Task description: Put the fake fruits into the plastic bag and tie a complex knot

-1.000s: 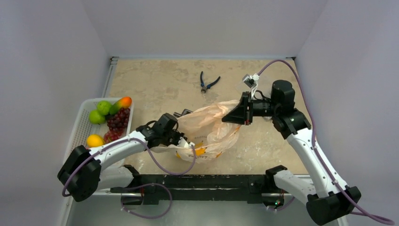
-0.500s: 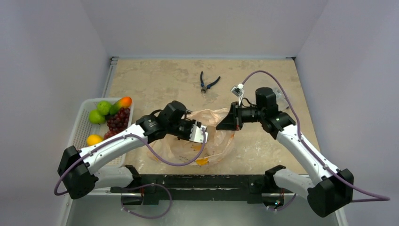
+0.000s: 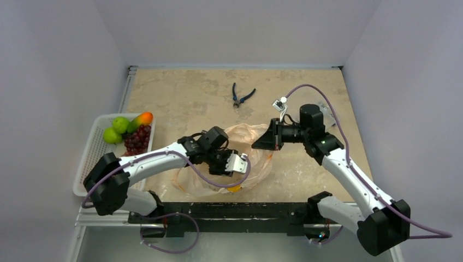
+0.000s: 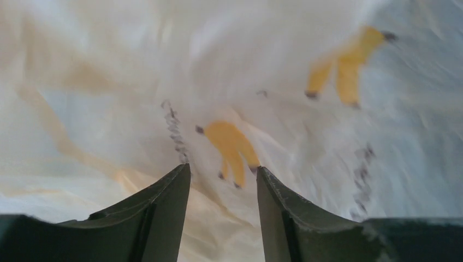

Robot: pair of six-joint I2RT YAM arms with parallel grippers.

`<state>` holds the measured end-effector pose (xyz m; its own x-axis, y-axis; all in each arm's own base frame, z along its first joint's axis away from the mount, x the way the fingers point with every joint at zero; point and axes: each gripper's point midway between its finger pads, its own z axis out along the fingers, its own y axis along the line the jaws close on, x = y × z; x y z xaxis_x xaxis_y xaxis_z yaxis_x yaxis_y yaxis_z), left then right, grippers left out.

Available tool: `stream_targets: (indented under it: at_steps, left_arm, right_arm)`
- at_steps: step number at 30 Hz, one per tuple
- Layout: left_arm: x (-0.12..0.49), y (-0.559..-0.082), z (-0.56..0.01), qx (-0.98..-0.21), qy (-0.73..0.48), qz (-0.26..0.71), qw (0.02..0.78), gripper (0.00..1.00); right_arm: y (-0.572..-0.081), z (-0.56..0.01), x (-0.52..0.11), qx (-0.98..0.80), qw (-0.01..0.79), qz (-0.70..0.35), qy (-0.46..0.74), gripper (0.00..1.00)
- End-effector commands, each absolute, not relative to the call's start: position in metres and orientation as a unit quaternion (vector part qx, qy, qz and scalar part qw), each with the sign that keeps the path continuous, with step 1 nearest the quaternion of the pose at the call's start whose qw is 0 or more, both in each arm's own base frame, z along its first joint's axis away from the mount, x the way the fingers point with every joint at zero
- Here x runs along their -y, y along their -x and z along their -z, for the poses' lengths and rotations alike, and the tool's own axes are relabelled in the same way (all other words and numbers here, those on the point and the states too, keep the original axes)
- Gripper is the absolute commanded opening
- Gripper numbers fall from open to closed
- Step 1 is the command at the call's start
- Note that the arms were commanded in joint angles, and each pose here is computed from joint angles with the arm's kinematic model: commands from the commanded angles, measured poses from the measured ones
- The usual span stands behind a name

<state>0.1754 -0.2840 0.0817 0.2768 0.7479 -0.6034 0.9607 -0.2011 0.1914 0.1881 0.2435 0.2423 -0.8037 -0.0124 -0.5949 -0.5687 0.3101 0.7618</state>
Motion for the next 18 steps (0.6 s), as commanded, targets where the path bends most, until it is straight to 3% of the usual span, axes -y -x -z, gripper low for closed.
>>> stream_targets:
  at_steps: [1,3,5,6,11,14,18]
  left_arm:
    - [0.271,-0.171,-0.117,-0.588,-0.71,0.249,0.297,0.54]
    - [0.282,-0.172,-0.163,-0.596,-0.669,0.289,0.338,0.64]
    - [0.298,-0.181,-0.229,-0.614,-0.602,0.322,0.396,0.92]
    - [0.302,-0.185,-0.259,-0.62,-0.575,0.333,0.417,0.99]
    - [0.289,-0.208,-0.363,-0.666,-0.474,0.366,0.445,1.0]
    - [0.252,-0.235,-0.368,-0.714,-0.427,0.324,0.45,1.0]
    - [0.169,-0.259,-0.333,-0.803,-0.364,0.204,0.425,1.0]
  right_arm:
    - [-0.189,-0.226,-0.232,-0.789,0.269,-0.535,0.135,0.0]
    - [-0.19,-0.217,-0.225,-0.798,0.278,-0.522,0.115,0.0]
    - [-0.191,-0.215,-0.222,-0.799,0.295,-0.513,0.108,0.0]
    - [-0.193,-0.216,-0.22,-0.798,0.305,-0.508,0.106,0.0]
    - [-0.202,-0.231,-0.217,-0.788,0.341,-0.502,0.105,0.0]
    - [-0.208,-0.237,-0.213,-0.787,0.357,-0.493,0.102,0.0]
    - [-0.209,-0.236,-0.208,-0.79,0.363,-0.484,0.098,0.0]
